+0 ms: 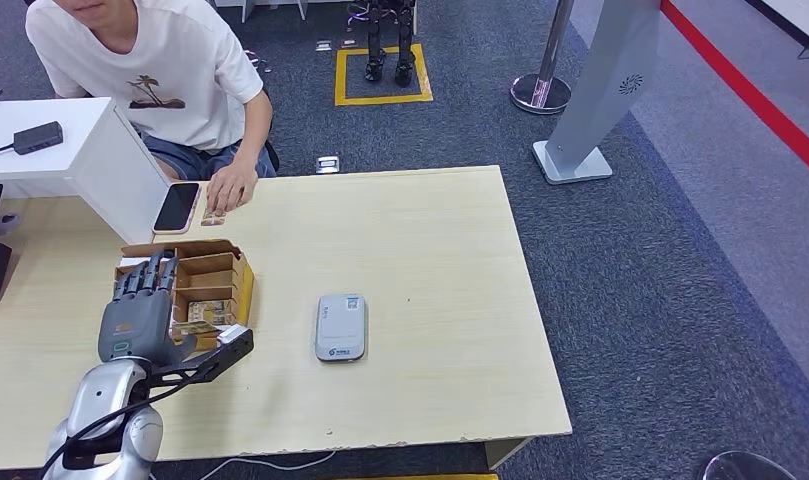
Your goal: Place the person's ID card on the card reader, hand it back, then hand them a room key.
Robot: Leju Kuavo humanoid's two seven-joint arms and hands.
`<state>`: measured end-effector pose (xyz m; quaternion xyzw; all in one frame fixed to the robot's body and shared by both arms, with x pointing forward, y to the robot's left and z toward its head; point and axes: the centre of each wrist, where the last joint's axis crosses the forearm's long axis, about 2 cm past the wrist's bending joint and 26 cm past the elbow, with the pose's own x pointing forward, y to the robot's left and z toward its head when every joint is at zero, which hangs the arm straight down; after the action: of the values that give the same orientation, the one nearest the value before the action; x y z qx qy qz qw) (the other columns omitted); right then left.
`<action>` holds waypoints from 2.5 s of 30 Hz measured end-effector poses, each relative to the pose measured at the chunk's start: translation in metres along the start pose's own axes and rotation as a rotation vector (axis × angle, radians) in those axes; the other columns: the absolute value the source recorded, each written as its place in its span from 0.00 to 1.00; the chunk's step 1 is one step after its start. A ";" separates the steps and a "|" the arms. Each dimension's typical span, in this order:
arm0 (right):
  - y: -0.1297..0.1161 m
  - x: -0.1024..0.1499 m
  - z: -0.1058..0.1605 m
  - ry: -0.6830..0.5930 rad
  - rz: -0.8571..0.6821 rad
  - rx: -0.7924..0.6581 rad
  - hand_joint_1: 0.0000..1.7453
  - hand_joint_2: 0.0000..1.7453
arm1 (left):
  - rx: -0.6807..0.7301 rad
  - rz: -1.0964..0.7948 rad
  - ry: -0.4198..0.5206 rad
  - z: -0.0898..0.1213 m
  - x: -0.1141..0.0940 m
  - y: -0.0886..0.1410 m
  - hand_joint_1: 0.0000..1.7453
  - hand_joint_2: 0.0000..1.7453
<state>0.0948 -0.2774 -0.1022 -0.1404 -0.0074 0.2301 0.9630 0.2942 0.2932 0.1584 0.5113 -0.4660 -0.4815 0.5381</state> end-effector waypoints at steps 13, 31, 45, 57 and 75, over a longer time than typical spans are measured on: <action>0.000 0.000 0.000 -0.001 -0.001 -0.002 0.00 0.00 | 0.000 0.000 -0.003 0.000 0.000 -0.001 1.00 1.00; -0.001 0.002 0.000 -0.006 -0.003 -0.008 0.00 0.00 | 0.006 0.021 -0.009 -0.003 0.003 0.003 1.00 1.00; -0.001 0.002 0.000 -0.009 -0.004 -0.009 0.00 0.00 | 0.011 0.025 -0.010 -0.004 0.005 0.004 0.00 1.00; -0.001 0.002 0.000 -0.009 -0.005 -0.007 0.00 0.00 | 0.026 0.022 -0.010 -0.007 0.005 0.008 0.00 1.00; -0.001 0.002 0.000 -0.009 -0.006 -0.005 0.00 0.00 | 0.033 0.017 -0.009 -0.009 0.006 0.010 0.00 1.00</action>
<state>0.0970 -0.2777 -0.1017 -0.1420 -0.0126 0.2275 0.9633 0.3038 0.2885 0.1683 0.5139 -0.4805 -0.4713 0.5319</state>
